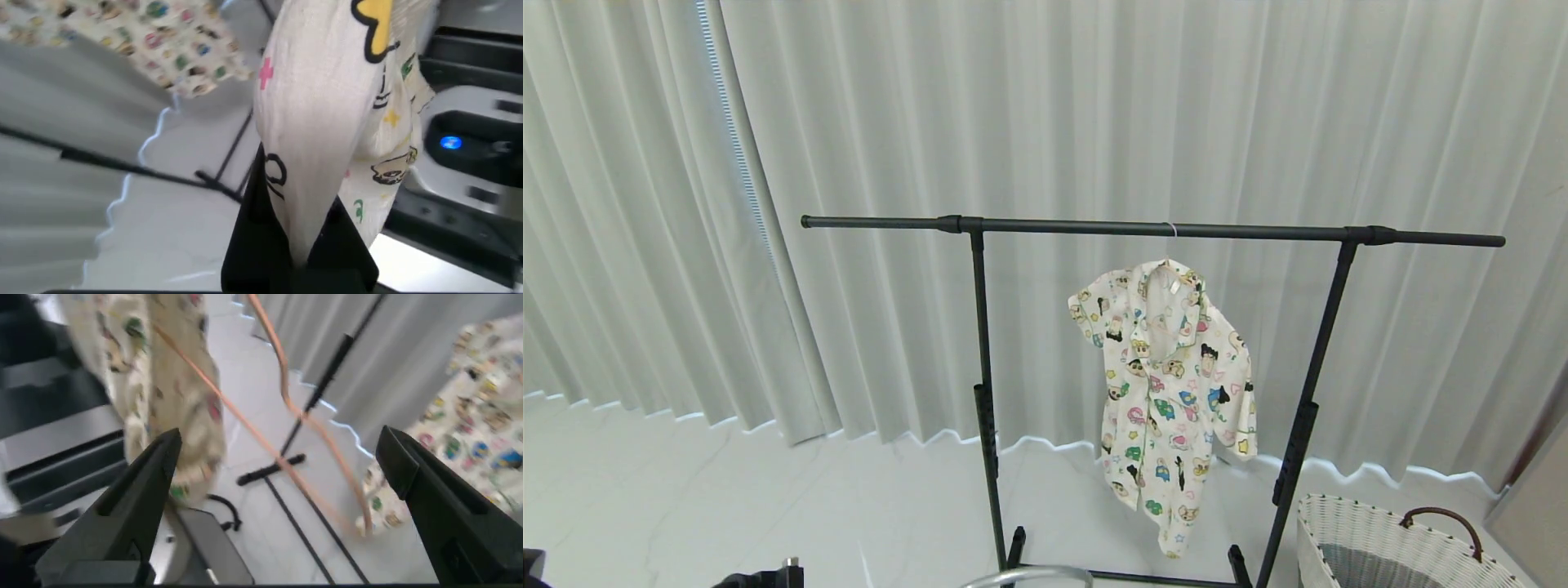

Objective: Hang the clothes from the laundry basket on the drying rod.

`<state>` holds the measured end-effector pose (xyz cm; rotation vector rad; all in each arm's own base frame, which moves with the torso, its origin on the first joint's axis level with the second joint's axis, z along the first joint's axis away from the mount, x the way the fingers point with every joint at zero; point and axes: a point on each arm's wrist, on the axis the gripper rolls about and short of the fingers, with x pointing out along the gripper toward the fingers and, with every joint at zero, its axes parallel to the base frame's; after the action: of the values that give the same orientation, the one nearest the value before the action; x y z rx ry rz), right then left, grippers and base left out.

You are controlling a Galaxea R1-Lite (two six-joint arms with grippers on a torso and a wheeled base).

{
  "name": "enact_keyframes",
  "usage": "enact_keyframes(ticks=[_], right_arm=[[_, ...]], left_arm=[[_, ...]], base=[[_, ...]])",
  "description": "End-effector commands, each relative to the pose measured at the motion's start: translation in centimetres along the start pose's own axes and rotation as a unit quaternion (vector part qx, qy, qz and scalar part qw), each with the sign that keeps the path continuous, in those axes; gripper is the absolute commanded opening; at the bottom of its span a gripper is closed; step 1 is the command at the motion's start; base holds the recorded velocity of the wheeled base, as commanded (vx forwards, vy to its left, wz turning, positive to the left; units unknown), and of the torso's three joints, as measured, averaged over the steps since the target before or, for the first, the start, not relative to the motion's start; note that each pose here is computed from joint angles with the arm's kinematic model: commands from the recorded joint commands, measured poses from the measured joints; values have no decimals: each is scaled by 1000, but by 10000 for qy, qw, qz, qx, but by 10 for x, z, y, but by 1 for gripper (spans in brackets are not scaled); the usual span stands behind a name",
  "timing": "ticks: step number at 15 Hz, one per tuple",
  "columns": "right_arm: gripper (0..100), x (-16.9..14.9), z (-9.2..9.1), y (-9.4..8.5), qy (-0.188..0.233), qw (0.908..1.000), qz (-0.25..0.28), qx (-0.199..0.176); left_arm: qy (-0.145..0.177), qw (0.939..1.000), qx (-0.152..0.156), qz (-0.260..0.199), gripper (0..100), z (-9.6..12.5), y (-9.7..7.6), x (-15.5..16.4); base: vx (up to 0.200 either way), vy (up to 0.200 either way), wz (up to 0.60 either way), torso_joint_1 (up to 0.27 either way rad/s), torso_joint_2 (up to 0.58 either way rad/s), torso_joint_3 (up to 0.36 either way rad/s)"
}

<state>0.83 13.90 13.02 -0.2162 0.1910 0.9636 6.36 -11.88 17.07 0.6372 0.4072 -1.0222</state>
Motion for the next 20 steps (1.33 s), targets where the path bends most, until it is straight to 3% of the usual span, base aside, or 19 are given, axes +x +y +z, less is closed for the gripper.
enact_keyframes(ticks=[1, 3, 6, 9, 13, 15, 20], right_arm=[[100, 2, -2, -13, 31, 9991, -389, 135], [100, 6, -2, -21, 95, 9972, -701, 224], [100, 18, -3, -35, 345, 9921, -1144, 393], [100, 49, 12, -41, 483, 9854, -1211, 1094], [100, 109, 38, -30, 408, 9784, -1257, 1592], [100, 129, 37, -23, 509, 9783, -1238, 1582], [100, 132, 32, 5, 643, 9823, -822, 1553]], left_arm=[[48, 9992, -180, 356, 0, 0, 9, -2], [-17, 9968, -405, 688, 0, 6, 21, -5], [-431, 9903, -650, 1151, 0, 32, 43, -16], [-673, 9880, -661, 1220, 0, 45, 48, -22], [-872, 9858, -663, 1275, 0, 54, 52, -27], [-903, 9858, -644, 1257, 0, 56, 52, -28], [-1005, 9843, -664, 1290, 0, 58, 53, -27]], base=[[0, 0, 0, 0, 0, 0], [0, 0, 0, 0, 0, 0], [0, 0, 0, 0, 0, 0], [0, 0, 0, 0, 0, 0], [0, 0, 0, 0, 0, 0], [0, 0, 0, 0, 0, 0], [0, 0, 0, 0, 0, 0]])
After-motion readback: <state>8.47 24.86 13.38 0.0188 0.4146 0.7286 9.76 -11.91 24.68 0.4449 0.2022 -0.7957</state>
